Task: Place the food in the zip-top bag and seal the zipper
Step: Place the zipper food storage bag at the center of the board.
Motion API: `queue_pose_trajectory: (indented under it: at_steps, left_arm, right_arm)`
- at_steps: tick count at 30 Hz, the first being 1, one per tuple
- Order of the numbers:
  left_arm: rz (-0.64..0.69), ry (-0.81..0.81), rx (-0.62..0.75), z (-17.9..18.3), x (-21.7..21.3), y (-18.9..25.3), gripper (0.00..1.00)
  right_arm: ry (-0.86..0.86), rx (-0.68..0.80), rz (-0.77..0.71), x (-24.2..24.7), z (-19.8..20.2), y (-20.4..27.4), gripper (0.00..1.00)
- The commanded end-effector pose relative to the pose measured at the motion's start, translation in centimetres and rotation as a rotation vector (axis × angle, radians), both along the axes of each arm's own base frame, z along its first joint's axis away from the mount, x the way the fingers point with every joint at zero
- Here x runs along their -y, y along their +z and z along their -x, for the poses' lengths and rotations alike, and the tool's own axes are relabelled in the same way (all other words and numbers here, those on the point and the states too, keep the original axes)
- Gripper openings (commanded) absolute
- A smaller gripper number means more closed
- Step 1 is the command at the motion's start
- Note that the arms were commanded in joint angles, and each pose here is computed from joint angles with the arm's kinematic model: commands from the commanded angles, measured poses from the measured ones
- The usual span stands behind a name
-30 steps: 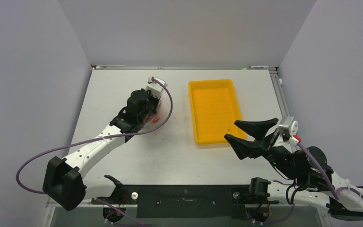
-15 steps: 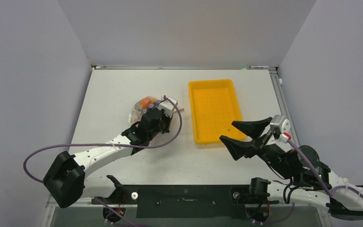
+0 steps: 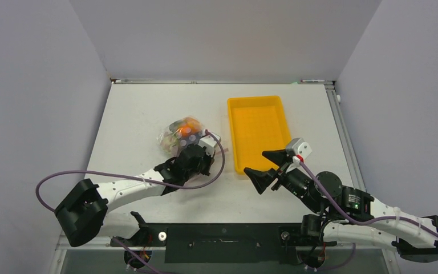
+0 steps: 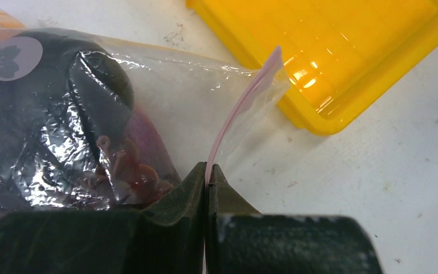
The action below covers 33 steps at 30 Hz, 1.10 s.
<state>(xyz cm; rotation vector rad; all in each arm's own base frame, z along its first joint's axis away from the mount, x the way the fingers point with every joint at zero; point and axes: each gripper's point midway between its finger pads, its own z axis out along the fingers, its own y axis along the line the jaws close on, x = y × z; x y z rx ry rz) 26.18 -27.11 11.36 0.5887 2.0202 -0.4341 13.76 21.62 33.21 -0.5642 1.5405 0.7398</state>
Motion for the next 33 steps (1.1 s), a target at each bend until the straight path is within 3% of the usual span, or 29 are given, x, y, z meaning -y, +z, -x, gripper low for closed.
queue_pose_trajectory:
  at_steps: [1, 7, 21, 23, 25, 28, 30, 33]
  left_arm:
    - [0.055, -0.012, -0.016, 1.4, 0.9, 0.6, 0.03]
    - [0.102, -0.046, -0.021, 3.7, 1.0, 0.9, 0.33]
    - [0.201, -0.116, -0.032, 7.5, -1.0, 5.8, 0.60]
    - [0.202, -0.093, -0.037, 7.6, -1.6, 6.6, 0.64]
    - [0.209, -0.056, -0.048, 7.6, -2.3, 7.7, 0.76]
    - [0.220, -0.041, -0.048, 8.0, -3.2, 9.4, 0.82]
    - [0.230, -0.022, -0.024, 8.1, -4.0, 10.5, 0.99]
    - [0.242, 0.018, 0.011, 8.0, -5.5, 12.5, 0.96]
  right_arm:
    - [-0.058, -0.034, -0.014, -0.1, -0.7, -0.8, 0.79]
    - [-0.118, -0.080, -0.027, 0.2, -1.4, -2.8, 0.83]
    - [-0.265, -0.166, -0.025, 1.2, -2.7, -7.8, 1.00]
    - [-0.268, -0.176, -0.014, 0.8, -2.9, -8.5, 0.98]
    - [-0.267, -0.190, 0.006, 0.2, -3.0, -9.3, 0.94]
    - [-0.274, -0.213, 0.036, -0.6, -3.2, -10.5, 0.92]
    - [-0.284, -0.232, 0.059, -1.0, -3.4, -11.2, 0.90]
    - [-0.287, -0.253, 0.095, -1.7, -3.7, -12.1, 0.90]
